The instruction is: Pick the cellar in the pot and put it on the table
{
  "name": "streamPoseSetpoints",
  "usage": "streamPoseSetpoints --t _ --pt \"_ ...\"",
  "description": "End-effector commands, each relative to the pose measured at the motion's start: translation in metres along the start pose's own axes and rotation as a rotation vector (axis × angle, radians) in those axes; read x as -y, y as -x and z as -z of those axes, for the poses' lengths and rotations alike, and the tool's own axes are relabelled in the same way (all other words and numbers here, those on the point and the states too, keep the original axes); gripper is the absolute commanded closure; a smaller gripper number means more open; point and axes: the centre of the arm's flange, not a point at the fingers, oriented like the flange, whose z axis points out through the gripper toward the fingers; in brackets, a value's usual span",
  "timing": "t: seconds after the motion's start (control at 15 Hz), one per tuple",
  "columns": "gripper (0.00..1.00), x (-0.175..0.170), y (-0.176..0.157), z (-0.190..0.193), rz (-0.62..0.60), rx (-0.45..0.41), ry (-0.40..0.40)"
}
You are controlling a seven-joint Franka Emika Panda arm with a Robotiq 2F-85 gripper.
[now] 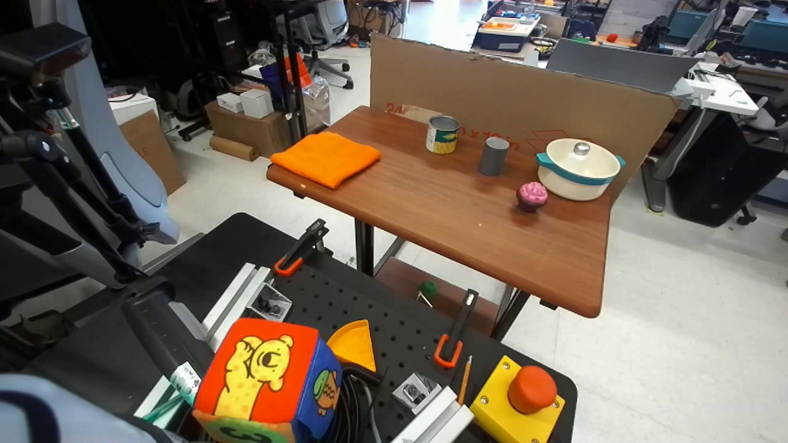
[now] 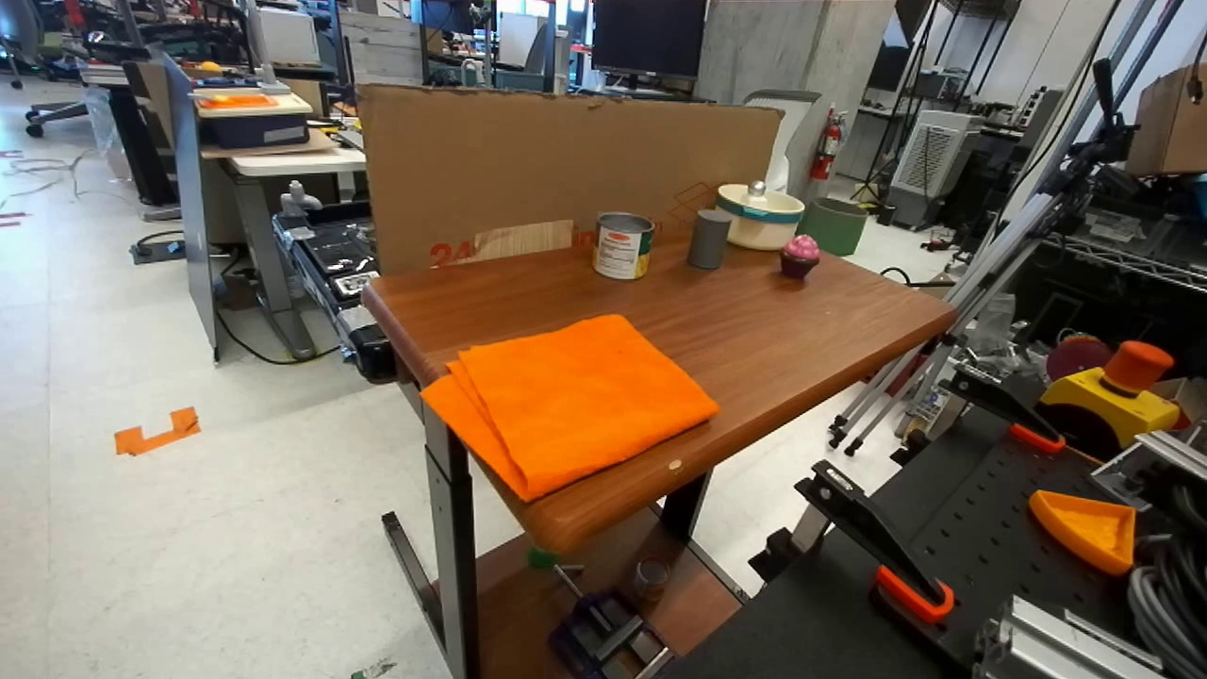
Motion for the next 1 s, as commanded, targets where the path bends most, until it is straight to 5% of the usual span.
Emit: streamPoseSetpoints --t 0.0,0.47,0.93 --pt "0.00 -0.018 -0.079 0.006 -0.021 -0.059 0.006" --pt "0.00 -0.066 -0.197 -0.036 -0.085 -0.106 0.051" --pt "0.00 -0.102 -0.242 -0.098 -0.038 -0.073 0.056"
